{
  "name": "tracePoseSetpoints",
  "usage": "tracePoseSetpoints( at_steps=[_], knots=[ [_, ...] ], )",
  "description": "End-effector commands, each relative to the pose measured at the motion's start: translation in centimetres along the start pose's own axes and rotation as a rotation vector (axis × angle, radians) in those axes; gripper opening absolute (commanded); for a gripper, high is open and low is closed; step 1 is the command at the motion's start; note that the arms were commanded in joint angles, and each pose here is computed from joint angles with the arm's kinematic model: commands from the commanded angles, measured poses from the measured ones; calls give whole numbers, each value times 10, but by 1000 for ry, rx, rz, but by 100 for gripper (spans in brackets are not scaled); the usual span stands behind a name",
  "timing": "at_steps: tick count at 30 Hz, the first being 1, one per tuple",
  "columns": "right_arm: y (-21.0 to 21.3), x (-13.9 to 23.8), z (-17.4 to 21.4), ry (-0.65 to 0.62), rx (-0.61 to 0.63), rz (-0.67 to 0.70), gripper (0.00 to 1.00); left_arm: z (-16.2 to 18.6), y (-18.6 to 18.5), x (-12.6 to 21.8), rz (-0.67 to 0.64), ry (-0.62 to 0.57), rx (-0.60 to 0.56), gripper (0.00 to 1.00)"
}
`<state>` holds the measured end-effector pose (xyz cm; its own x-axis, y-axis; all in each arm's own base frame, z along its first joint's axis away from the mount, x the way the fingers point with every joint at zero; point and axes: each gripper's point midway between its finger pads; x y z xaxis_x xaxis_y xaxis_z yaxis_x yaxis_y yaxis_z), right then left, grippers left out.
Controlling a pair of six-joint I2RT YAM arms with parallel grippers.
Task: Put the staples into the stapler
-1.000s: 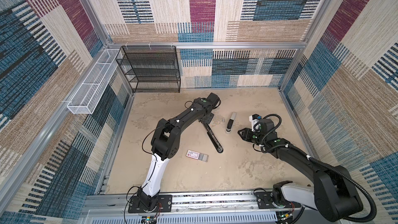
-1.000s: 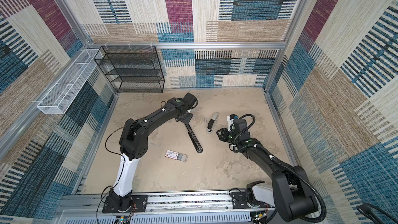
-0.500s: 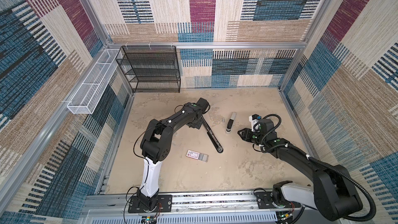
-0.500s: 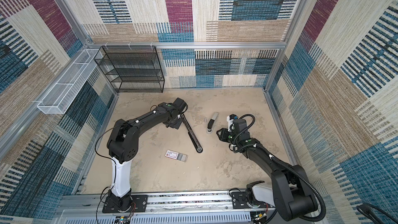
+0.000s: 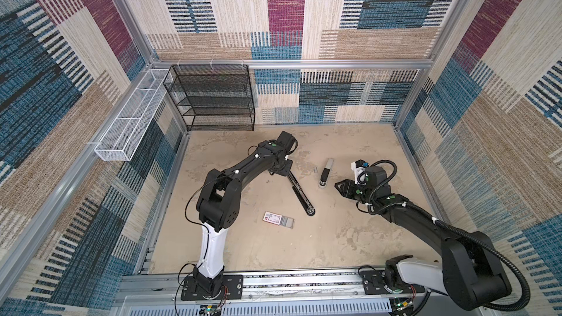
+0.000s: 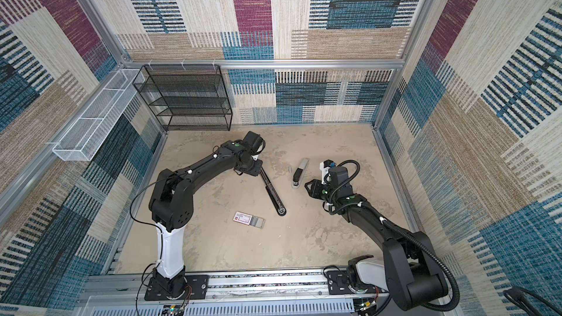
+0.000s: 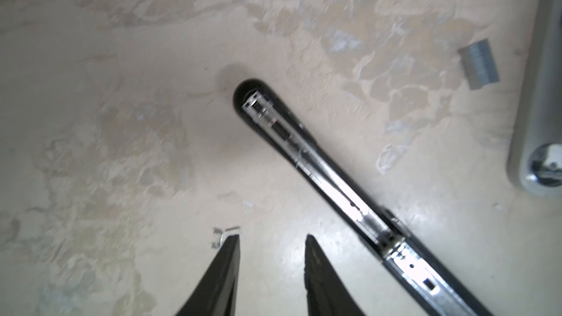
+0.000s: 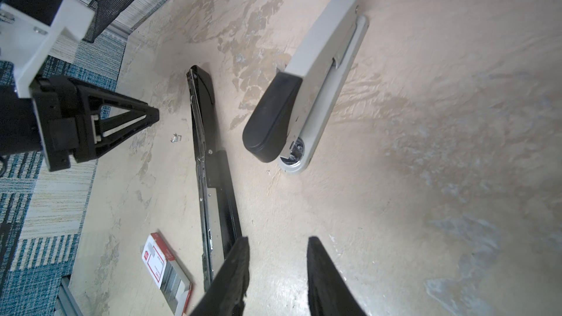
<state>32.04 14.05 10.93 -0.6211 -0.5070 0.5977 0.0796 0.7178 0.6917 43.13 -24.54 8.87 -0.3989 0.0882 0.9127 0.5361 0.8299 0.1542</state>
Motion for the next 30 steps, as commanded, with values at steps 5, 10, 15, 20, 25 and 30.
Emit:
tracePoseSetpoints(
  at_steps=[5, 10, 15, 20, 25, 30],
  knots=[
    [5, 4, -4, -24, 4, -16, 36, -14, -11, -27, 44, 37, 25, 42],
    [4, 4, -5, -26, 9, -11, 36, -9, -1, -39, -29, 93, 22, 34],
    [3, 4, -6, -27, 16, -4, 36, 0, -3, -46, -26, 132, 10, 16],
    [3, 1, -6, -23, 13, -4, 36, 2, -10, -45, 8, 135, 4, 0],
    [4, 1, -7, -23, 13, -4, 36, -5, -9, -27, 13, 100, 2, 0],
    [4, 1, -7, -24, 13, -3, 36, -17, -2, 3, -1, 32, -5, 0]
  ],
)
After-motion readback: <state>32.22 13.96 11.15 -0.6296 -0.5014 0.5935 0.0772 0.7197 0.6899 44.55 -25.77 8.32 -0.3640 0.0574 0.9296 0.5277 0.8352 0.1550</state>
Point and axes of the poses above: each gripper's point midway between its finger pads, its own x axis back along the fingers, its own y axis along the line the jaws close on, z = x × y, and after that the axes turned 14 degrees about -x, right-handed
